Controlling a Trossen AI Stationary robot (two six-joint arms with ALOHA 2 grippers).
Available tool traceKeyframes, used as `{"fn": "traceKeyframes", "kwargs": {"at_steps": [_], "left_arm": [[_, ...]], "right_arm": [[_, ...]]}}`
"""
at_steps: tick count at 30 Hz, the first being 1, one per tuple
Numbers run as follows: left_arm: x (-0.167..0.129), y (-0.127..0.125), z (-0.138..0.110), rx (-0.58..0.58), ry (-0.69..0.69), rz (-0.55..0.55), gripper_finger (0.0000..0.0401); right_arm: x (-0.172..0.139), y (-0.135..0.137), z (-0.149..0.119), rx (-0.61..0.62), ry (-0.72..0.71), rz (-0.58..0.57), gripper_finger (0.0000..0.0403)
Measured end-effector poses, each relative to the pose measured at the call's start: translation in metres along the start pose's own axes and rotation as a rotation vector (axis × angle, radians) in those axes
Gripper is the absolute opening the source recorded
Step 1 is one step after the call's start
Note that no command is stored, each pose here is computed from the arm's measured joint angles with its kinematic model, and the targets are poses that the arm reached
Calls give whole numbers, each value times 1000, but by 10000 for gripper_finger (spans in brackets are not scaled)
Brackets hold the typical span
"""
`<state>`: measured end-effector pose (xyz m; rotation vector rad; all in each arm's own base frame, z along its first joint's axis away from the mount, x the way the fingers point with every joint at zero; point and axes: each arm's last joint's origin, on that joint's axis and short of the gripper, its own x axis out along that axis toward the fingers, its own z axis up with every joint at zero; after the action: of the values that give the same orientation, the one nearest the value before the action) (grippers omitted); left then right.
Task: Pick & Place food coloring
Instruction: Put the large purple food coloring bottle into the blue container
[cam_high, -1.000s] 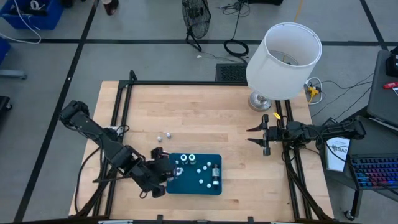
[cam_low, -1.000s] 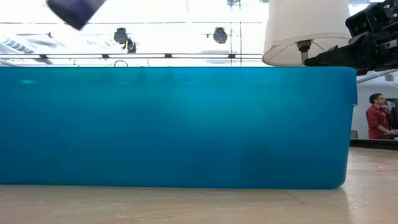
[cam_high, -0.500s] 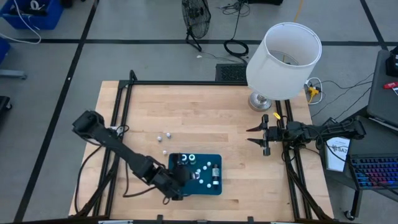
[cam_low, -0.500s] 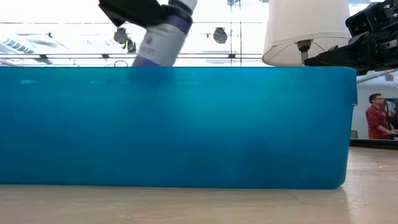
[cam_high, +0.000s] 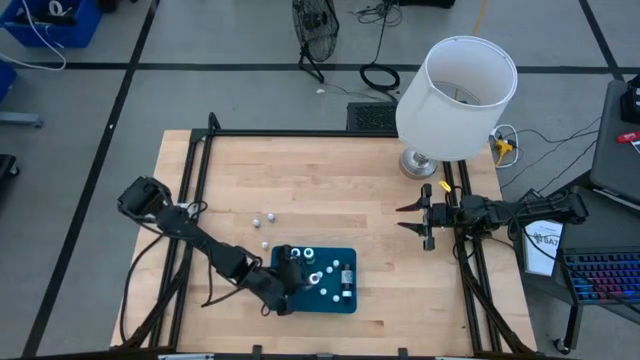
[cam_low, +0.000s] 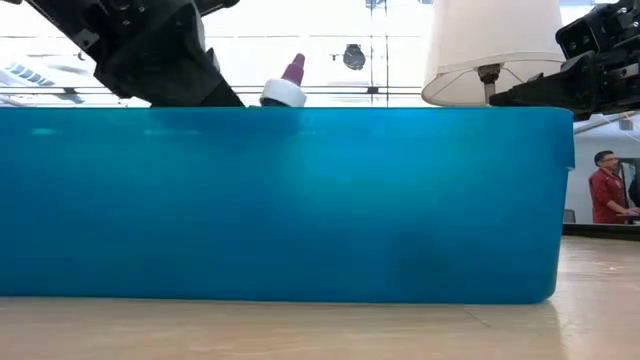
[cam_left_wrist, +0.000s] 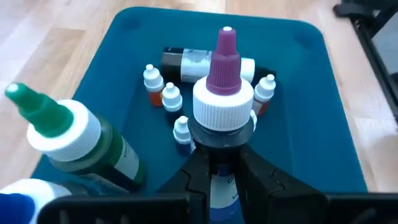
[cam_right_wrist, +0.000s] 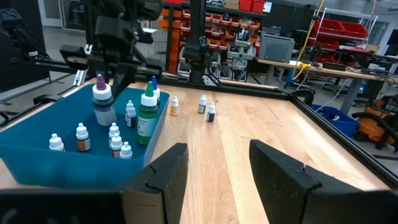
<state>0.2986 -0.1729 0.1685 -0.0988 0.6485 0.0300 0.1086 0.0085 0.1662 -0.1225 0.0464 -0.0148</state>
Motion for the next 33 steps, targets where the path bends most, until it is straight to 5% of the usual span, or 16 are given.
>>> {"fn": "traceKeyframes", "kwargs": {"at_steps": [14, 22, 33], "left_arm": [[4, 8, -13, -48, -26, -99, 50], [4, 9, -15, -46, -6, -96, 121], [4, 6, -16, -76, 40, -177, 134]], "right_arm": [[0, 0, 0, 0, 0, 0, 160], [0, 0, 0, 0, 0, 0, 160], [0, 0, 0, 0, 0, 0, 160]]}}
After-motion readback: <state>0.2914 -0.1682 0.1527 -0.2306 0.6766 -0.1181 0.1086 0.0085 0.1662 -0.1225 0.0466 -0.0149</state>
